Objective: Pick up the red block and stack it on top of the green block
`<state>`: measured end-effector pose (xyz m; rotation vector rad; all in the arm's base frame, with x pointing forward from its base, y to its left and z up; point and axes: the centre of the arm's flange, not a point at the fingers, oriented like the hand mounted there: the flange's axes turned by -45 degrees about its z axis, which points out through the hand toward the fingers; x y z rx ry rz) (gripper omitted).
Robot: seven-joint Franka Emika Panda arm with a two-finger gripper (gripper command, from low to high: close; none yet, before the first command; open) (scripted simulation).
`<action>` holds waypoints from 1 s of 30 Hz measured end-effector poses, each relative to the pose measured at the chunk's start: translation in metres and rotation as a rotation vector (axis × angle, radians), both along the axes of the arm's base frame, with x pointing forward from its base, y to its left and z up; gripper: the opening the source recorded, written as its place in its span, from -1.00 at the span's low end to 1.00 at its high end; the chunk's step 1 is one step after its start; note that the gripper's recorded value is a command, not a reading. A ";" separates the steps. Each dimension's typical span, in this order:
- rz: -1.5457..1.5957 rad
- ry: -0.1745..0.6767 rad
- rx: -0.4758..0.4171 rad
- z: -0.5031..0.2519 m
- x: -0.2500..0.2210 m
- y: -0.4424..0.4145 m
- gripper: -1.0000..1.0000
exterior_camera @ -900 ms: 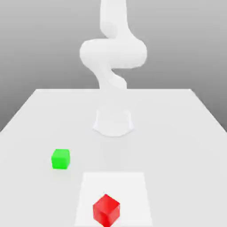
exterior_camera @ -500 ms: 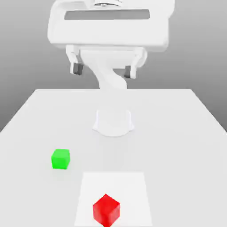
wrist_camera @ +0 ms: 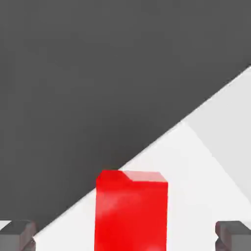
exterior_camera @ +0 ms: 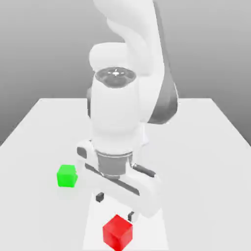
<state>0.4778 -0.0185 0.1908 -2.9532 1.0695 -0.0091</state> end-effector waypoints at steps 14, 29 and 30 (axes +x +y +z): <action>-0.004 0.003 0.002 0.002 -0.001 0.000 -1.00; -0.607 0.012 -0.021 0.057 -0.202 -0.161 -1.00; -0.651 0.008 -0.010 0.057 -0.218 -0.164 -1.00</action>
